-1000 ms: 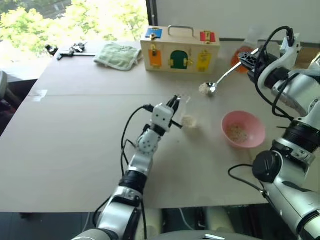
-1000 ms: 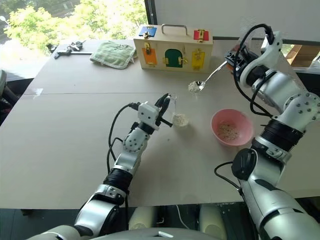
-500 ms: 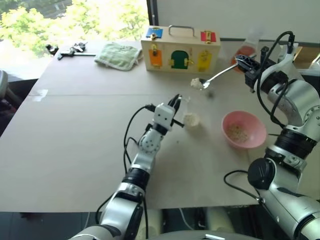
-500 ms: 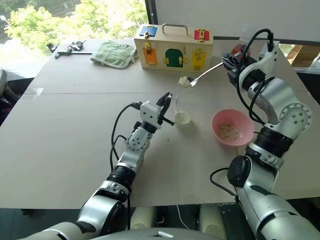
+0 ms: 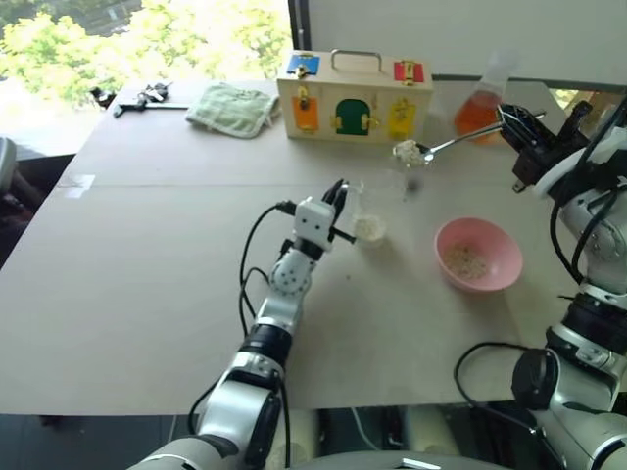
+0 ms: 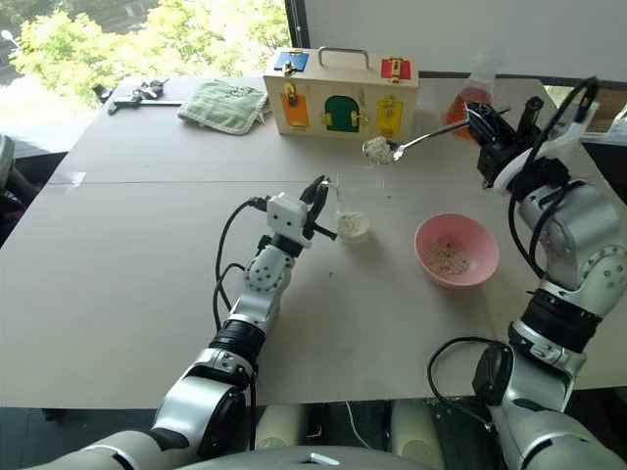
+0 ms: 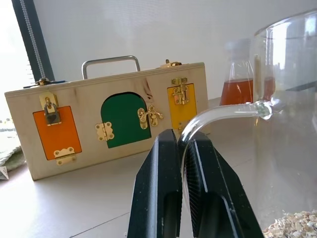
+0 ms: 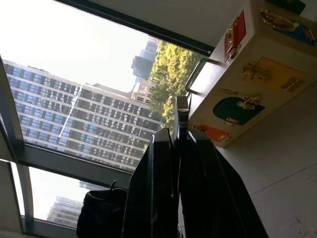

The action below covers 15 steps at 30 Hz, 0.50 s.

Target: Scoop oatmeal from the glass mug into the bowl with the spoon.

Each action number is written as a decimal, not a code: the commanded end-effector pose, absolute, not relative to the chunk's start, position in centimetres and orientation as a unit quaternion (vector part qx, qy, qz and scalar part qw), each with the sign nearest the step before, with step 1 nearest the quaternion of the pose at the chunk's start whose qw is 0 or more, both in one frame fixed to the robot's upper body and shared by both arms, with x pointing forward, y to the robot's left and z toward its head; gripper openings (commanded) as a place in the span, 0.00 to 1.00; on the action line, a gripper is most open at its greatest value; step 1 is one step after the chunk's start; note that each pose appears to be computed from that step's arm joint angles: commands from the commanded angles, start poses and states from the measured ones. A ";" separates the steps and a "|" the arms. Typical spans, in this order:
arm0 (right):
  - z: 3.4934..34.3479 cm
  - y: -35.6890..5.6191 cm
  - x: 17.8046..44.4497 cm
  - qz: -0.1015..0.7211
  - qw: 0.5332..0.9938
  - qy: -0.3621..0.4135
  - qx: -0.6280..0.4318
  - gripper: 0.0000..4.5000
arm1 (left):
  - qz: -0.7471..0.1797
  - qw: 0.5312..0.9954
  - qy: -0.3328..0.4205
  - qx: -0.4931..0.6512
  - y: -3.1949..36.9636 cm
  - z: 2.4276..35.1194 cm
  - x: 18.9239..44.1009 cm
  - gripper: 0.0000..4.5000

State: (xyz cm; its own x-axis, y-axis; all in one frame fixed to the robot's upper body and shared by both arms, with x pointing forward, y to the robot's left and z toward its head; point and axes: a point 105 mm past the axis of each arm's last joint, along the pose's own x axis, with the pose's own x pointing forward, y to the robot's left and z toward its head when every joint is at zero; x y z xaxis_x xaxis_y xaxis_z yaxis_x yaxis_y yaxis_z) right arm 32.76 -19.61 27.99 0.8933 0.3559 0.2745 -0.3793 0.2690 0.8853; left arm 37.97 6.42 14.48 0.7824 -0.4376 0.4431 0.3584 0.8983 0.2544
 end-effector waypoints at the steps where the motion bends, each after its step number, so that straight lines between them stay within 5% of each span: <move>1: 29.2 -21.1 30.7 0.248 0.796 -0.062 0.549 0.00 | -0.215 0.932 -0.286 0.065 6.1 16.2 38.0 0.01; 15: 22.6 -29.0 27.6 0.080 0.843 -0.039 0.530 0.00 | -0.233 0.927 -0.288 0.058 5.5 16.4 38.4 0.01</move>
State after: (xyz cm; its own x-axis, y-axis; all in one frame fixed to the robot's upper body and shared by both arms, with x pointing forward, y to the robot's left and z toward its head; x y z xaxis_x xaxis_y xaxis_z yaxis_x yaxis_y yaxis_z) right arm 28.29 -28.47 20.80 0.9924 0.0961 0.0764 -0.1094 0.4096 0.9057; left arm 38.47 5.65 14.91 0.7578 -0.4731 0.4494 0.4043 0.8810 0.2458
